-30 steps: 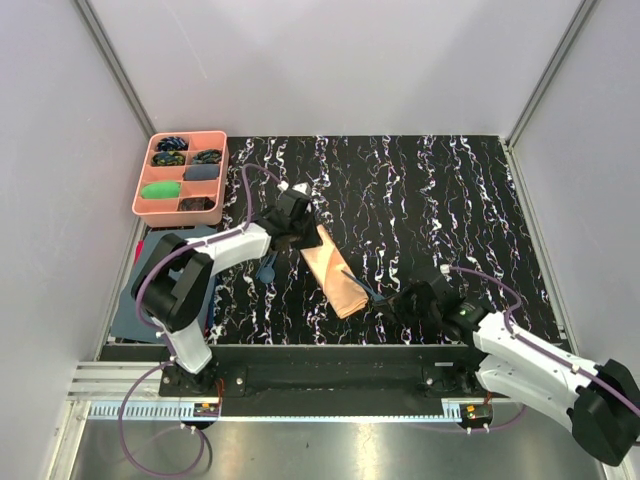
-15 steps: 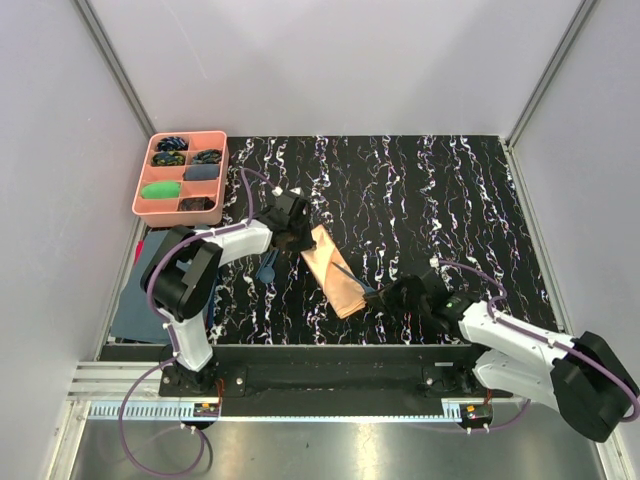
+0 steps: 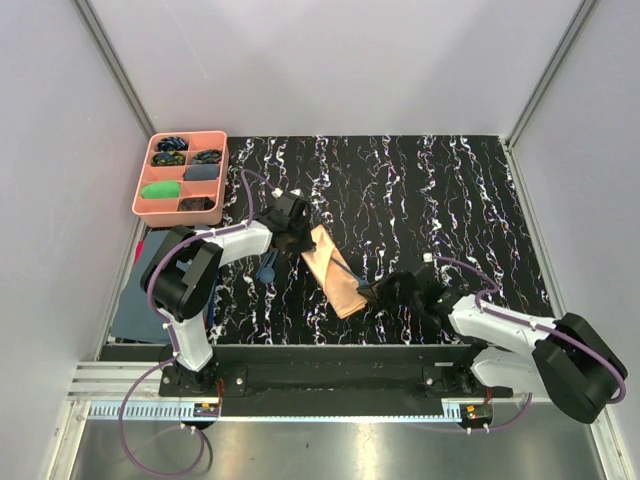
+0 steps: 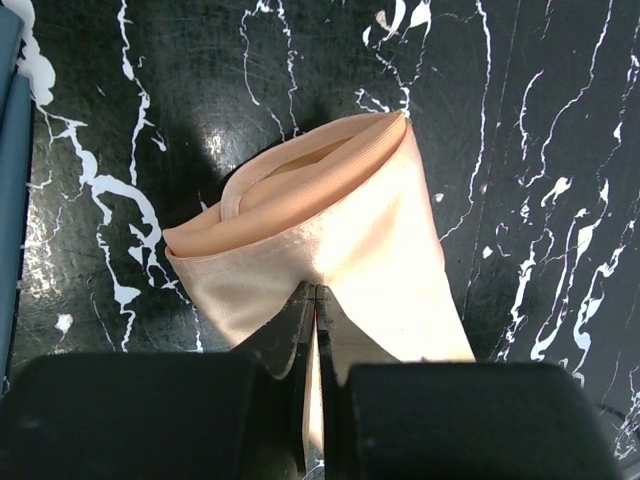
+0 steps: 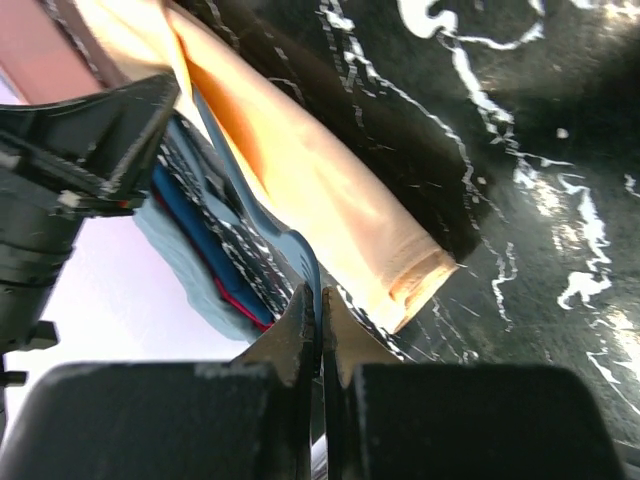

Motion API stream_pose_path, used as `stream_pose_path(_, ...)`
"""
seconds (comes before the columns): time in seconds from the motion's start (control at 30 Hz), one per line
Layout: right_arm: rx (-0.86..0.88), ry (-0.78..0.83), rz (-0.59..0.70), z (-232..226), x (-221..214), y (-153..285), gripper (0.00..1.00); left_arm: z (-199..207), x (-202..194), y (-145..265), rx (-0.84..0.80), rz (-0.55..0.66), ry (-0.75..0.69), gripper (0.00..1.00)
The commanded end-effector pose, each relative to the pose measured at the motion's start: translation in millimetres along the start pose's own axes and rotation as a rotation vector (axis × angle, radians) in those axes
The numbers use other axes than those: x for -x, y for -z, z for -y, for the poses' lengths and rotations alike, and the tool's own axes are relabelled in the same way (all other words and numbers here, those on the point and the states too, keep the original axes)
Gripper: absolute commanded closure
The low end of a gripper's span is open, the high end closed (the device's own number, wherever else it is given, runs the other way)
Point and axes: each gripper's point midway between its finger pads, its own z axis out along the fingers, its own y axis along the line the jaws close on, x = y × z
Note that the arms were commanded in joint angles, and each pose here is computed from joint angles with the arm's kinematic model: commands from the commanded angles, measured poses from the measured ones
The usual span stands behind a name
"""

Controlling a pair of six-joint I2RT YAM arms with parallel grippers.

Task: Fold the napkin into a case and place the utensils inside
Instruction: Insert the fork at the center of the board.

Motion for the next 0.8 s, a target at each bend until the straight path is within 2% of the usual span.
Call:
stream_pose_path(0.0, 0.137, 0.007, 0.049, -33.2, 5.6, 3.2, 1.0, 15.2, 14.9, 11.1, -0.054, 0.047, 0.01, 0.95)
stream_pose_path(0.2, 0.194, -0.001, 0.077, -45.9, -8.0, -13.1, 1.0, 15.7, 8.2, 8.2, -0.067, 0.029, 0.033, 0.96)
stream_pose_path(0.53, 0.212, -0.03, 0.157, -40.5, 5.1, -31.4, 1.0, 16.8, 10.9, 16.9, -0.074, 0.044, 0.027, 0.96)
stream_pose_path(0.77, 0.192, -0.039, 0.117, -35.0, -2.8, -51.1, 1.0, 19.6, 11.8, 21.0, -0.084, 0.047, 0.024, 0.97)
